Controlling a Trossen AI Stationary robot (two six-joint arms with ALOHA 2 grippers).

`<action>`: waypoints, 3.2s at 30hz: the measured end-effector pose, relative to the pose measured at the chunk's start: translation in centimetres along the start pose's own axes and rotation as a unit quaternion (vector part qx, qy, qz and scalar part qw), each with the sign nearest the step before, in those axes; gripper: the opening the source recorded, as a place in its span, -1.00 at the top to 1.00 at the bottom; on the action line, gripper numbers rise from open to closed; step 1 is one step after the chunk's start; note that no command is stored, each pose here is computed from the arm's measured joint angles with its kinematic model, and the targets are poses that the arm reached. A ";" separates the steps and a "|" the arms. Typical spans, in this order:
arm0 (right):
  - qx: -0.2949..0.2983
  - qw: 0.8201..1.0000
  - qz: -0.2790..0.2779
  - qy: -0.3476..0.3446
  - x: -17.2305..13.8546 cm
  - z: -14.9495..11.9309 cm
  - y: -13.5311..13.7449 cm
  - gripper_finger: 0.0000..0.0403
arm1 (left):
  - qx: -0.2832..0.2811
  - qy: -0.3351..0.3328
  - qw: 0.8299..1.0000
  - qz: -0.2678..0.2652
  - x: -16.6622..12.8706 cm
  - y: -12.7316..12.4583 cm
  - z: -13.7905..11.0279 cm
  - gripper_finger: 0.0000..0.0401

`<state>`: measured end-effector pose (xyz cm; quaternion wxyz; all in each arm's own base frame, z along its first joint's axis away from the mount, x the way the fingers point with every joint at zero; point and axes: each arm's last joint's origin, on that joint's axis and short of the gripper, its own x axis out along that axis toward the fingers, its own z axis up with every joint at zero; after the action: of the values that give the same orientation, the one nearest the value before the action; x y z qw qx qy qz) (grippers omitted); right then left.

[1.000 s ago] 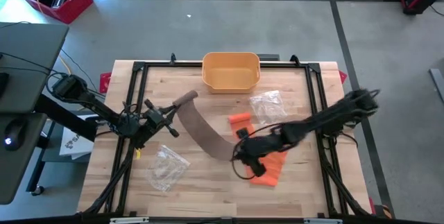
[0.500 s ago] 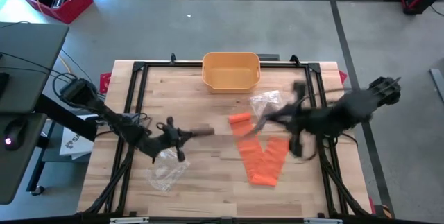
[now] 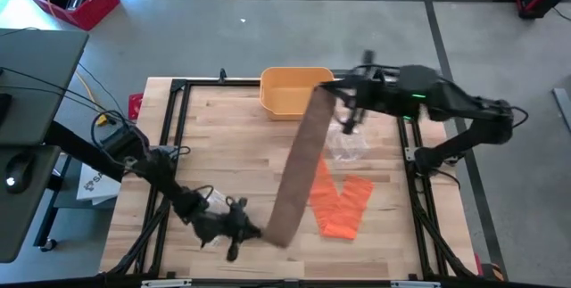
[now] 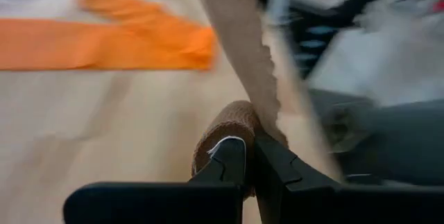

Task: Roll bandage
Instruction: Roll the brown bandage

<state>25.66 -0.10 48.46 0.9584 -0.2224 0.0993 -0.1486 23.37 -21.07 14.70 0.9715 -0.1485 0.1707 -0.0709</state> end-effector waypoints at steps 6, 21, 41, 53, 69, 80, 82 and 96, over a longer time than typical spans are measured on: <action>0.072 0.990 0.081 0.091 5.8 -7.1 1.8 1.00 | -0.065 -0.082 0.992 -0.064 -2.7 -4.8 0.5 0.99; 0.154 0.920 0.325 0.154 13.8 -21.2 24.3 0.98 | 0.078 -0.223 0.969 0.068 -8.3 -13.0 4.2 0.99; 0.108 0.871 0.335 0.344 1.9 -17.8 29.0 0.12 | 0.281 -0.349 0.891 0.074 -7.7 -14.9 13.2 0.97; 0.106 0.866 0.374 0.314 -2.7 -16.3 32.5 0.33 | 0.273 -0.254 0.873 0.314 -5.9 -6.2 15.7 0.98; 0.048 0.894 0.393 0.210 3.2 -18.4 33.9 0.34 | 0.221 -0.198 0.869 0.395 -7.8 7.4 7.1 0.99; 0.041 0.896 0.409 0.169 8.6 -23.5 35.8 0.34 | 0.176 -0.197 0.877 0.401 -8.4 9.3 4.7 0.97; 0.048 0.898 0.401 0.175 9.1 -24.3 36.0 0.35 | 0.174 -0.193 0.880 0.396 -8.3 9.3 4.4 0.96; 0.061 0.916 0.365 0.156 7.0 -19.9 33.7 0.99 | 0.140 -0.158 0.910 0.356 -8.0 8.8 1.5 0.98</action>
<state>35.23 18.59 14.69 0.9302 -0.0854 0.3125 0.1729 17.25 -10.84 15.78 0.9574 0.0507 0.0446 0.2809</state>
